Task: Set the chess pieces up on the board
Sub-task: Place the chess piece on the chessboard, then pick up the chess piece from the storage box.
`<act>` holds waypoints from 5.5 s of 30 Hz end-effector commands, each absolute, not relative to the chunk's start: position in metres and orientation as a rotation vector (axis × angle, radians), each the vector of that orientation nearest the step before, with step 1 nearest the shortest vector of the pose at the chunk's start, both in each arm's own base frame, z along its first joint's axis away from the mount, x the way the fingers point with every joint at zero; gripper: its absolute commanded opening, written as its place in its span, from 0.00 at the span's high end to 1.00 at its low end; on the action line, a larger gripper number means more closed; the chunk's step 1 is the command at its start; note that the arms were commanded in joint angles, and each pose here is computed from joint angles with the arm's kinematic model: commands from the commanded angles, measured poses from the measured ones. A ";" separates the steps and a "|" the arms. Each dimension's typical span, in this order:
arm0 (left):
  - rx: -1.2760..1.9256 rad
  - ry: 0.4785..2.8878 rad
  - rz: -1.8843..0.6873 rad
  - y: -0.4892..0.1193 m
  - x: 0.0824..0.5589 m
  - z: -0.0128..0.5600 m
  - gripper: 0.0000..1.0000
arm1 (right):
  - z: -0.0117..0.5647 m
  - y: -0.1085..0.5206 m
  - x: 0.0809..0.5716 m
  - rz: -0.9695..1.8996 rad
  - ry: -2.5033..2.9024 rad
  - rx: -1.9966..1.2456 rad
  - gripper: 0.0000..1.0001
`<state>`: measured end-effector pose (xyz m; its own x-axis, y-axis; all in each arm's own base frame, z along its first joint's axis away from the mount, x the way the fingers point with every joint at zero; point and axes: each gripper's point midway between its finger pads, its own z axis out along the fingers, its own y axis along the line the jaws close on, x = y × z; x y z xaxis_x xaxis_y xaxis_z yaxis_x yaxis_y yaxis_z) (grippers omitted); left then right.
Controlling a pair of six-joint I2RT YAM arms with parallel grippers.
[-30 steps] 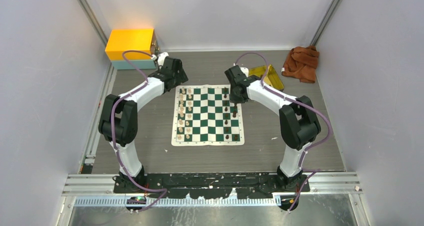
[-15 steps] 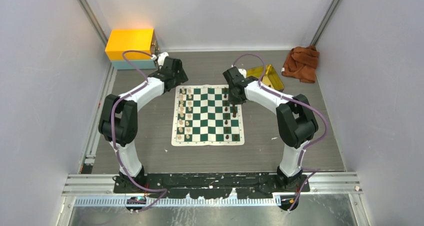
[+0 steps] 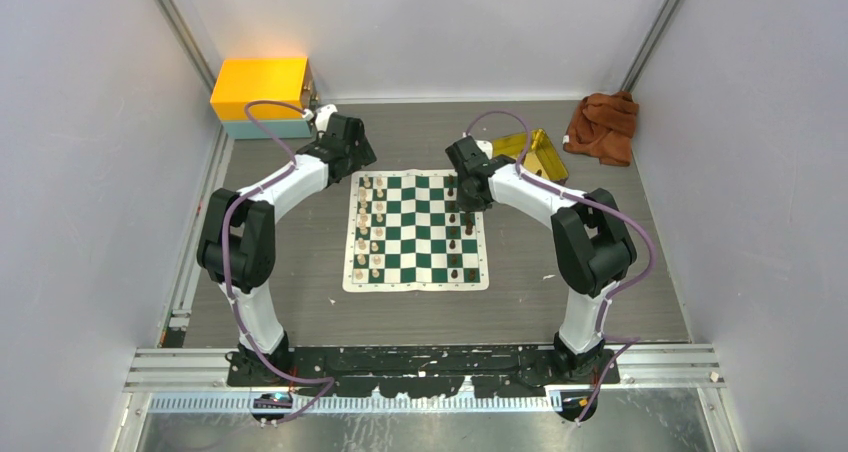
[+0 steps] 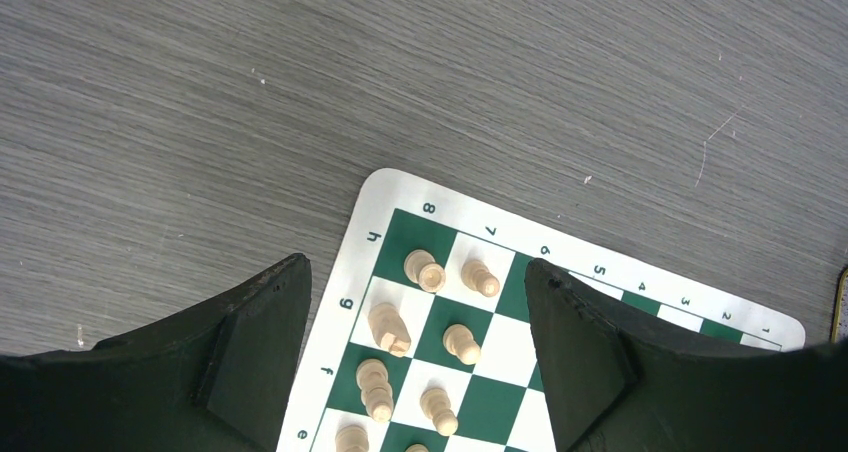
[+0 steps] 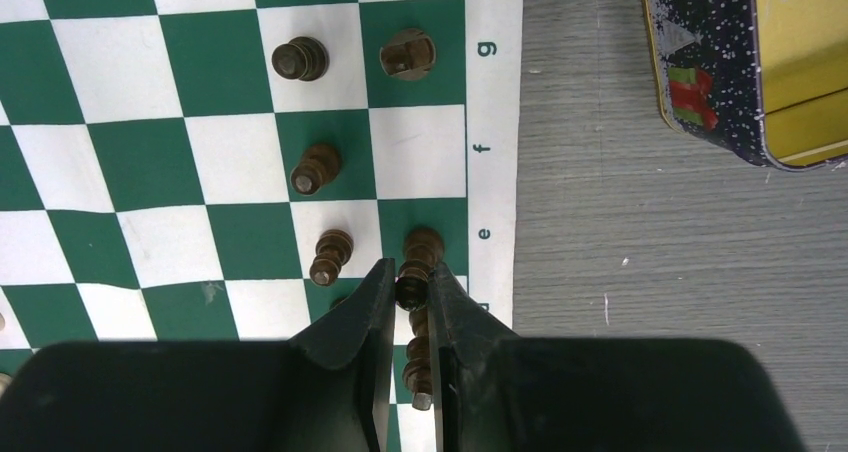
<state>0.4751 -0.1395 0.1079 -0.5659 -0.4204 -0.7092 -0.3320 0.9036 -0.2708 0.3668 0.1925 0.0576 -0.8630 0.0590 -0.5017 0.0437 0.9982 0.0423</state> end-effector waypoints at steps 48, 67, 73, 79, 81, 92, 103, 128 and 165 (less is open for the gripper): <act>-0.535 2.158 -0.165 -0.139 0.486 0.131 0.21 | 0.197 0.136 0.481 0.029 2.263 0.411 0.59; -0.535 2.179 -0.163 -0.139 0.483 0.123 0.21 | 0.136 0.047 0.535 -0.090 2.291 0.703 0.59; -0.533 2.181 -0.155 -0.138 0.483 0.122 0.21 | 0.122 0.039 0.542 -0.098 2.310 0.727 0.59; -0.532 2.184 -0.149 -0.138 0.483 0.120 0.21 | 0.111 0.034 0.547 -0.101 2.331 0.736 0.58; -0.533 2.185 -0.149 -0.138 0.483 0.119 0.21 | 0.108 0.033 0.548 -0.101 2.336 0.738 0.58; -0.536 2.193 -0.141 -0.137 0.483 0.115 0.21 | 0.096 0.031 0.554 -0.098 2.356 0.743 0.58; -0.537 2.196 -0.134 -0.137 0.484 0.113 0.21 | 0.086 0.031 0.556 -0.085 2.377 0.754 0.58; -0.535 2.213 -0.120 -0.137 0.486 0.104 0.21 | 0.071 0.026 0.555 -0.078 2.409 0.773 0.78; -0.530 2.188 -0.150 -0.136 0.479 0.125 0.21 | 0.134 0.020 0.546 -0.089 2.321 0.649 0.99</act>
<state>0.4719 -0.1380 0.0861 -0.6054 -0.4083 -0.6832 -0.3430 0.9084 -0.2390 0.5354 0.0213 0.0707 -0.7034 0.4405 -0.5579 0.4979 0.8654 0.0555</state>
